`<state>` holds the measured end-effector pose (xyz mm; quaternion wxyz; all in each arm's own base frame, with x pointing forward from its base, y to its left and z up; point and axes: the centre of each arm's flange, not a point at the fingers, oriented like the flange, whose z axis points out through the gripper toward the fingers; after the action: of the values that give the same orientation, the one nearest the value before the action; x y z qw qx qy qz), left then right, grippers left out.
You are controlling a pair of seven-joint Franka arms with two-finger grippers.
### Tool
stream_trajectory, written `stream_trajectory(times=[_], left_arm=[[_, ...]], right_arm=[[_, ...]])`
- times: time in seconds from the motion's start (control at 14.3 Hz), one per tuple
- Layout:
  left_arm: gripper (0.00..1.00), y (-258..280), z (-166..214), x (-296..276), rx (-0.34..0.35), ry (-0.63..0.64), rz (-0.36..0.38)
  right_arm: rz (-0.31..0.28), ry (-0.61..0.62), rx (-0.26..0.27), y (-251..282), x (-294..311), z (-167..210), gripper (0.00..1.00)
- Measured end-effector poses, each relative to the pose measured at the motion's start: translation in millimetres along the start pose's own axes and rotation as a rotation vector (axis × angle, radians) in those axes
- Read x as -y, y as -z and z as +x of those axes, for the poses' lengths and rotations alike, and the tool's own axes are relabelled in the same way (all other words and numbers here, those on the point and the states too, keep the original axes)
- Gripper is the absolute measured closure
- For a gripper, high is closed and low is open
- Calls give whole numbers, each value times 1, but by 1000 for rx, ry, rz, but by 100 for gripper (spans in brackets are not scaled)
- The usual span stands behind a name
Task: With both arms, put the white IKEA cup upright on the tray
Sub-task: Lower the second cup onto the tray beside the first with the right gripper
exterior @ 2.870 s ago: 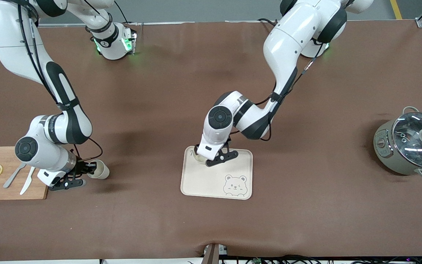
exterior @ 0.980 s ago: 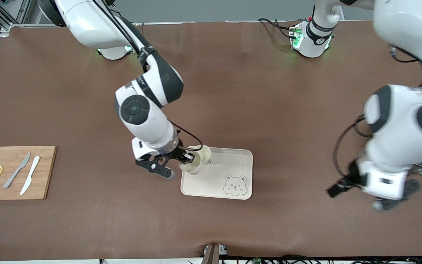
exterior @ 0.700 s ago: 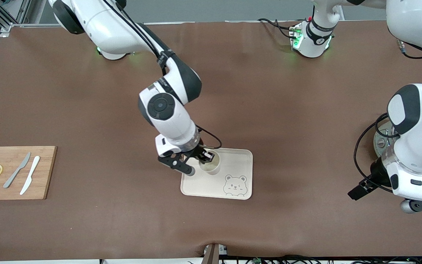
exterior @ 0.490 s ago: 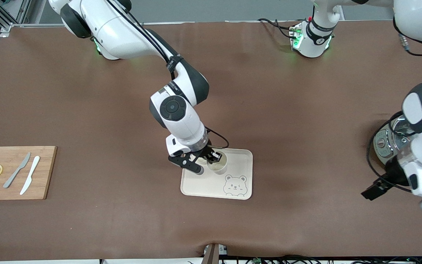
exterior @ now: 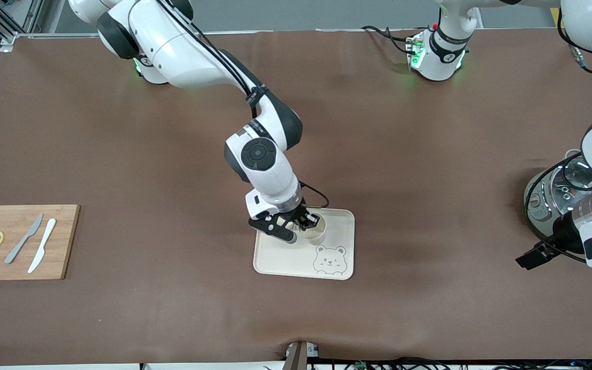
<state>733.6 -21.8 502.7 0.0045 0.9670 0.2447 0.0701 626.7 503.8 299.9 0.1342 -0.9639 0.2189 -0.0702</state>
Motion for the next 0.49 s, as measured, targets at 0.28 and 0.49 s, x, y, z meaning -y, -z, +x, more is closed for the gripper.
stream_trajectory(times=[0.28, 0.49], left_arm=[[0, 1, 4, 8, -11, -9, 18], [0, 1, 4, 9, -12, -12, 27]], right_arm=[[3, 14, -2, -23, 0, -12, 96], [5, 23, -1, -32, 1, -20, 96]])
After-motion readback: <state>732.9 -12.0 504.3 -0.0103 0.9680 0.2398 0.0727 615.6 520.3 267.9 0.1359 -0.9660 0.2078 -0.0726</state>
